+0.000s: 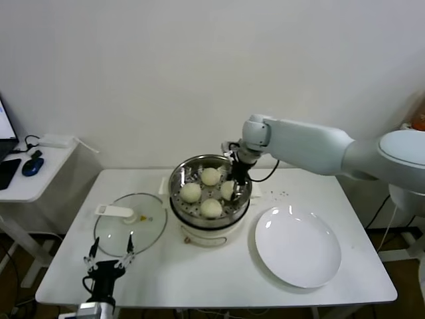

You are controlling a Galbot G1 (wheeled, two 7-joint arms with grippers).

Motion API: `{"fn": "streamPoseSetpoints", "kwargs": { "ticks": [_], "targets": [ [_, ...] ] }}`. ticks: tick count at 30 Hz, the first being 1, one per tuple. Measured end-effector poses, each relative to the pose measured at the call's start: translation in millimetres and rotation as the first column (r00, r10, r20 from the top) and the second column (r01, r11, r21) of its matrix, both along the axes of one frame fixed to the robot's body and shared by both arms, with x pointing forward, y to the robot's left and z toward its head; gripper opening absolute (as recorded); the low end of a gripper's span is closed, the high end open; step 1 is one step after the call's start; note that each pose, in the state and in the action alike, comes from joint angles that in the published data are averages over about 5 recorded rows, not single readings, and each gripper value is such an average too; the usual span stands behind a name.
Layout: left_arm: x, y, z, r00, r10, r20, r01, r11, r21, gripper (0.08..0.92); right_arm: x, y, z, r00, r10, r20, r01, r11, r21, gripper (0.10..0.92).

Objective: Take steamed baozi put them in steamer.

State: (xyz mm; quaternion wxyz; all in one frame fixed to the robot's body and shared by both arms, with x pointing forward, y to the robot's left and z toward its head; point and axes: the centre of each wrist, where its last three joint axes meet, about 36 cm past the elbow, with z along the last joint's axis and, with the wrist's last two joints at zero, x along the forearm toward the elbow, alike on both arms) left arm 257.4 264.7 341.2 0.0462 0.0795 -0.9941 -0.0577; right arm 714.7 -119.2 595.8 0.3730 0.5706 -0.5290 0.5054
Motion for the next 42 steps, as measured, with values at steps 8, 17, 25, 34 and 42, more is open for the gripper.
{"fn": "streamPoseSetpoints", "kwargs": {
  "ticks": [8, 17, 25, 34, 42],
  "targets": [
    [0, 0, 0, 1.0, 0.0, 0.0, 0.0, 1.0, 0.0, 0.823, 2, 1, -7, 1.0, -0.008, -0.004, 0.008, 1.0, -0.002, 0.679],
    [1, 0, -1, 1.0, -0.002, 0.0, 0.002, 1.0, -0.001, 0.823, 3, 1, -12, 1.0, -0.015, -0.005, 0.015, 1.0, -0.003, 0.686],
    [1, 0, -2, 1.0, -0.004, -0.002, 0.004, 1.0, 0.002, 0.823, 4, 2, -13, 1.0, -0.018, -0.003, 0.018, 1.0, -0.002, 0.804],
    [0, 0, -4, 1.0, -0.005, -0.008, 0.005, 1.0, 0.002, 0.823, 8, 0, 1, 1.0, -0.03, -0.004, 0.03, 0.999, 0.015, 0.823],
    [1, 0, -2, 1.0, -0.007, -0.005, 0.007, 1.0, 0.004, 0.823, 8, -14, 26, 0.999, -0.037, -0.002, 0.037, 0.999, 0.039, 0.823]
  ]
}}
